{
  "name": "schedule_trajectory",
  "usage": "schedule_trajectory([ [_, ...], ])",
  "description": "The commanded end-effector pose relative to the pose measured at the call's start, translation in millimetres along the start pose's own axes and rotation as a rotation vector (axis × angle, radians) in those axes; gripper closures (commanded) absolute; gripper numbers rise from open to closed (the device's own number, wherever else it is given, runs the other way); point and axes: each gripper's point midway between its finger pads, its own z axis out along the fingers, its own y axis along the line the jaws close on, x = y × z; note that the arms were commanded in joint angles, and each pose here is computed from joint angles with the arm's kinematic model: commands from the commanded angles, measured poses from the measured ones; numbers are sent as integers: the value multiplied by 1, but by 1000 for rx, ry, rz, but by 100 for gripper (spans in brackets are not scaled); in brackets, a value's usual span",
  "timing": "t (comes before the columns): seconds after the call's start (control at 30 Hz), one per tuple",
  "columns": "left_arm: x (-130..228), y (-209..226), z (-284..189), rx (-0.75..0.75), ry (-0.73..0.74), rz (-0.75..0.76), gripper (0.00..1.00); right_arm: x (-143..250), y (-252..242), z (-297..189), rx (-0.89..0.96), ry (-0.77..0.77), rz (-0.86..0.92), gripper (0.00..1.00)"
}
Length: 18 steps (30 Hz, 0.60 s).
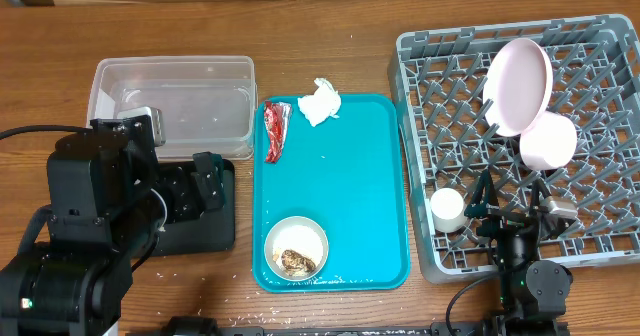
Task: Sort waste into correct bins and load items into the dishwasher
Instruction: 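Grasp the bowl of food scraps with the left gripper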
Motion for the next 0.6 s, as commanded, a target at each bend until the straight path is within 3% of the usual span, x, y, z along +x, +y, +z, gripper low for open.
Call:
schedule_trajectory([
  [0.0,-2,-3,-2,14,-7,-16,0,1,-2,0,7,-5,5,0],
  [0.1,-3,-21,-2,115,4,-98,0,2,-2,0,7,-5,4,0],
  [0.2,-7,-50,7,262,32,-54,0,2,-2,0,7,-5,4,0],
  [0.27,7,-65,25,310,131,-30,0,2,-2,0,7,-5,4,0],
  [0.37,46,-82,65,292,330,34,0,2,-2,0,7,-5,4,0],
  [0.57,136,-95,136,43,622,207,7,2,-2,0,7,-5,4,0],
])
